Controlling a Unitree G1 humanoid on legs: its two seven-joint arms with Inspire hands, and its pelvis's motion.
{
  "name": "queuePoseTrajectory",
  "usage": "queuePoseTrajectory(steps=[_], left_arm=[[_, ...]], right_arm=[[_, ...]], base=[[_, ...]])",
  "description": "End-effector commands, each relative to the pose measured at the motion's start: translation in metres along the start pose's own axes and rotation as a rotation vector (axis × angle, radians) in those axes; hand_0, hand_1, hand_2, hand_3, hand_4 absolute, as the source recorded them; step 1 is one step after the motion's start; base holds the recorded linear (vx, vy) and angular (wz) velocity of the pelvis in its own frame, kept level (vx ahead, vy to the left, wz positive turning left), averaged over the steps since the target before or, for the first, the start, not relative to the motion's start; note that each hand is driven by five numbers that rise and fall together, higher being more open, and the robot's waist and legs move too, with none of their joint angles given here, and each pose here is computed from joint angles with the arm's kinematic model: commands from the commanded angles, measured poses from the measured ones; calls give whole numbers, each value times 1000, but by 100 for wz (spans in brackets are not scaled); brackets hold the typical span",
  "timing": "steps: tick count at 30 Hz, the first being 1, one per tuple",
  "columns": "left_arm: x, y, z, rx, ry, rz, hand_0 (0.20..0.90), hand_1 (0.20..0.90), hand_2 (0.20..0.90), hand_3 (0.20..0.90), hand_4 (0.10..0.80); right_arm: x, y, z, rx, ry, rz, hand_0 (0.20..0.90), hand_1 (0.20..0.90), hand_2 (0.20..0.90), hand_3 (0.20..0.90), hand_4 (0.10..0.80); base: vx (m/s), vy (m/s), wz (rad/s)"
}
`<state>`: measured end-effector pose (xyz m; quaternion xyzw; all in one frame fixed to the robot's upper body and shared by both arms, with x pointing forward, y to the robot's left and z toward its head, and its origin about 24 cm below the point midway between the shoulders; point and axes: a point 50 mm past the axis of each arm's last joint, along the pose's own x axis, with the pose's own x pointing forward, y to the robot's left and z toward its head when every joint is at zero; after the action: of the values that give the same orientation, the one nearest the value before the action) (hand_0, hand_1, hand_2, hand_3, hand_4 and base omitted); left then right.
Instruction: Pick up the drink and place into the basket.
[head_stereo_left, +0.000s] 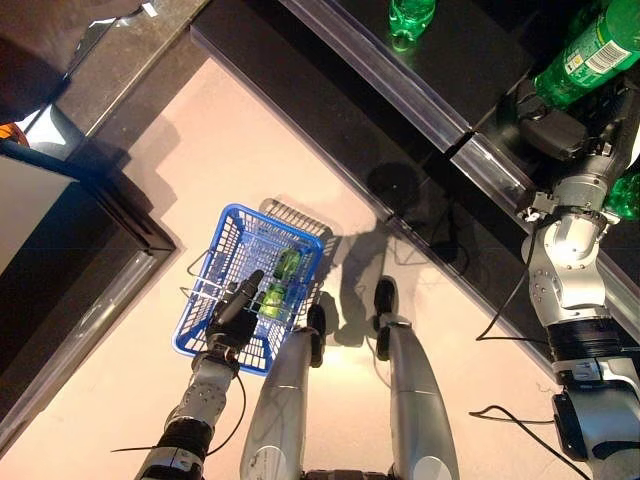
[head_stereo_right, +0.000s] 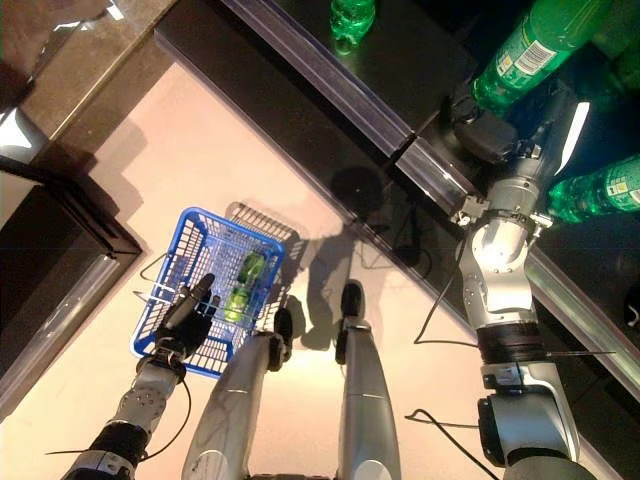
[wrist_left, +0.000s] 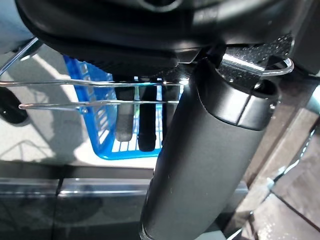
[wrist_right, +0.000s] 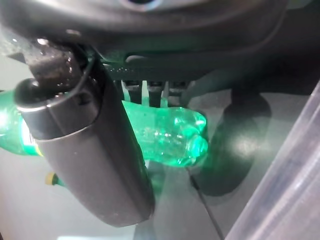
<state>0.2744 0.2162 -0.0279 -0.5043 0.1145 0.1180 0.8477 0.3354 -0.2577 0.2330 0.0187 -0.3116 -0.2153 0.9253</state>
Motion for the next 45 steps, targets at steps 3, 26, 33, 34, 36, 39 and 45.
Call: queuePoseTrajectory(steps=[3, 26, 33, 34, 36, 39, 45], left_arm=[[-8, -26, 34, 23, -149, -209, 300, 300, 300, 200, 100], [-11, -20, 36, 4, -135, -196, 300, 300, 300, 200, 100], [-14, -18, 34, -2, -136, -203, 300, 300, 300, 200, 100], [-14, -17, 34, -4, -136, -203, 300, 300, 300, 200, 100], [-16, -16, 34, -6, -140, -206, 300, 300, 300, 200, 100], [-19, -15, 35, -9, -153, -210, 300, 300, 300, 200, 100], [-25, -7, 40, 12, -177, -202, 300, 300, 300, 200, 100]], right_arm=[[37, -8, 70, -2, -270, 11, 900, 900, 900, 900, 800], [52, -27, 81, -81, -346, -193, 300, 300, 300, 200, 100], [44, -24, 87, -99, -424, -185, 300, 300, 300, 200, 100], [41, -22, 88, -108, -446, -174, 300, 300, 300, 200, 100], [34, -16, 93, -118, -491, -142, 300, 300, 300, 200, 100], [17, -6, 98, -139, -563, -73, 300, 300, 300, 200, 100], [-25, 14, 99, -133, -651, 122, 300, 300, 300, 200, 100]], base=[[0, 0, 0], [3, 6, 3], [-2, 4, 0], [-17, 42, 0], [-23, 46, 0], [-16, 24, 0], [3, -2, -1]])
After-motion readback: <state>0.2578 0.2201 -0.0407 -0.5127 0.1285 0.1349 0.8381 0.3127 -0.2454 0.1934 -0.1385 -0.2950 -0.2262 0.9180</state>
